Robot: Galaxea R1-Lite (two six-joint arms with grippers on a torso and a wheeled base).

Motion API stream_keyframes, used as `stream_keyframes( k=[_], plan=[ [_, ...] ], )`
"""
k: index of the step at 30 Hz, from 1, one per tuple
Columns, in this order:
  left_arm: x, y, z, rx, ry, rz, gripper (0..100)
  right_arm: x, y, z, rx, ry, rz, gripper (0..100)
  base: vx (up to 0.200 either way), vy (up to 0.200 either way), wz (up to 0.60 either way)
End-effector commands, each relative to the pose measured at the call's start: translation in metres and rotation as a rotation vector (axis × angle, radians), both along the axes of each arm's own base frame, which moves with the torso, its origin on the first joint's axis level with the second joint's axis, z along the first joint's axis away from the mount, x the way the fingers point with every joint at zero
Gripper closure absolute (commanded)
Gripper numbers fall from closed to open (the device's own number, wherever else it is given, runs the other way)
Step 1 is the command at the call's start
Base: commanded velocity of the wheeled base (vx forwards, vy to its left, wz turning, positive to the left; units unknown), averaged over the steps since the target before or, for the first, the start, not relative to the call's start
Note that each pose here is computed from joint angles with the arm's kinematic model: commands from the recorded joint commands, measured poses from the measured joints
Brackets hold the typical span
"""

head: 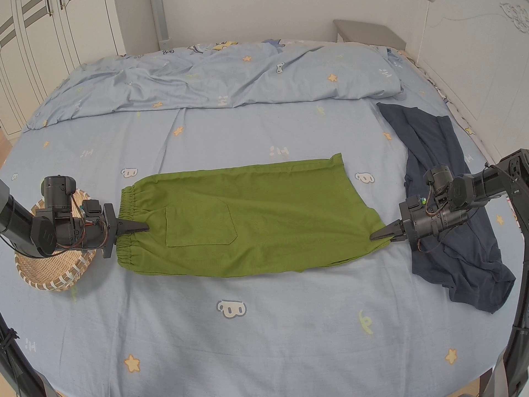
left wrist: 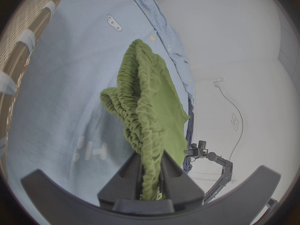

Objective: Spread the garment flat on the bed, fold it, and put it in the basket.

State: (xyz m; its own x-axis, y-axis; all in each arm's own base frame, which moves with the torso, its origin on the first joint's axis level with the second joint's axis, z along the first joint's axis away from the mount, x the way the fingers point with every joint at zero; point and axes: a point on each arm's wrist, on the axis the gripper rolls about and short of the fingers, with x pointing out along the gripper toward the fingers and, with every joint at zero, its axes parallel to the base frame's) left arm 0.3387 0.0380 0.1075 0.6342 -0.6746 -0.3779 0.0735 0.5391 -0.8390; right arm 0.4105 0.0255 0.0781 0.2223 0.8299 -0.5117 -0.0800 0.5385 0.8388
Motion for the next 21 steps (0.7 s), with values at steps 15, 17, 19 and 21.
stream_keyframes(
  k=[15,17,19,21],
  plan=[
    [-0.074,0.023,-0.009,0.185,0.164,-0.143,100,-0.168,0.001,0.023,-0.104,-0.025,0.129,100,0.000,0.000,0.00],
    [-0.076,0.023,-0.010,0.188,0.167,-0.148,100,-0.170,0.001,0.021,-0.104,-0.023,0.130,100,0.000,0.000,0.00],
    [-0.097,0.028,-0.024,0.206,0.198,-0.189,100,-0.200,0.008,0.000,-0.111,-0.058,0.162,100,0.000,0.000,0.00],
    [-0.106,0.028,-0.029,0.208,0.208,-0.206,100,-0.215,0.011,-0.009,-0.116,-0.073,0.178,100,0.000,0.000,0.00]
  ],
)
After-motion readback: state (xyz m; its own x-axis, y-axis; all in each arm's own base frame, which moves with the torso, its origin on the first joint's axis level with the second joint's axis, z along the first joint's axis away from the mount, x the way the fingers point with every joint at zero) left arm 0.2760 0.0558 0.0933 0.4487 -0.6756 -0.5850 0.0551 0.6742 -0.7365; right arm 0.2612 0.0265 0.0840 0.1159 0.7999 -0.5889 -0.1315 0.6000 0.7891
